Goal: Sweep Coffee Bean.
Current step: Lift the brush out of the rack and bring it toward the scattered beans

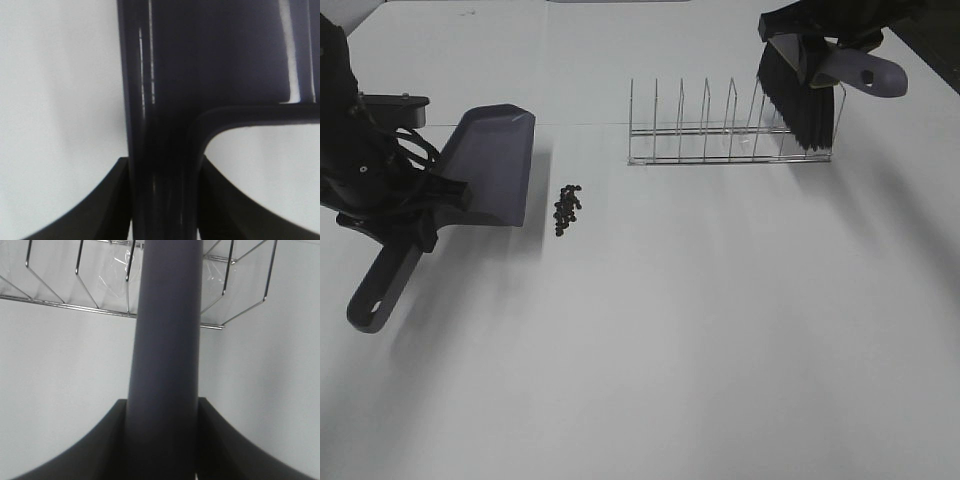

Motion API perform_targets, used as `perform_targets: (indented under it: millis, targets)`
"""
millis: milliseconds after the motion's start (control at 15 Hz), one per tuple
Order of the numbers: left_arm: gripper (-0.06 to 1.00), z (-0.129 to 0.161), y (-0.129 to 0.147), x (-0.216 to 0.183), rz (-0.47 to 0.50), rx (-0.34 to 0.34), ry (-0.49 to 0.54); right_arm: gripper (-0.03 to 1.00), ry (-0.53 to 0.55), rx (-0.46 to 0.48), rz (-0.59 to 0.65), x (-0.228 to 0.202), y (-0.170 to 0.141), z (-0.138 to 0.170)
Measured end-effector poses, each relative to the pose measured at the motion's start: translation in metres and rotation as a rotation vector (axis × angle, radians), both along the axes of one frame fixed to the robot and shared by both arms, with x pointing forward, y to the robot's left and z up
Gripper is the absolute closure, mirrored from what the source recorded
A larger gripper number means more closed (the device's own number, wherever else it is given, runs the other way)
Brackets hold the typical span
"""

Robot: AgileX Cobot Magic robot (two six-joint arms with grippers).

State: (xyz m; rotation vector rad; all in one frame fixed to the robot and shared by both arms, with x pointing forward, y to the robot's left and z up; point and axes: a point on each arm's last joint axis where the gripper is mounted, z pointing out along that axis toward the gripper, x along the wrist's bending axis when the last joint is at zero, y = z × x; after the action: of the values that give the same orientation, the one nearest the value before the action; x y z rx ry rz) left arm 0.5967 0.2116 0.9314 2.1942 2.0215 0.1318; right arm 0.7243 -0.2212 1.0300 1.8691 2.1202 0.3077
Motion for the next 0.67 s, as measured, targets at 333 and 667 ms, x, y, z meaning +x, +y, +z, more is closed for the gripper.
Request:
perform_targets:
  millis: [333,667]
  targets:
    - [0.59,0.000,0.000,0.000,0.000,0.000,0.000,0.65,-0.125,0.096,0.043,-0.031,0.017,0.072]
    - [0.59,0.000,0.000,0.000,0.000,0.000,0.001,0.65,-0.046,0.051,0.178,-0.086,0.084,0.069]
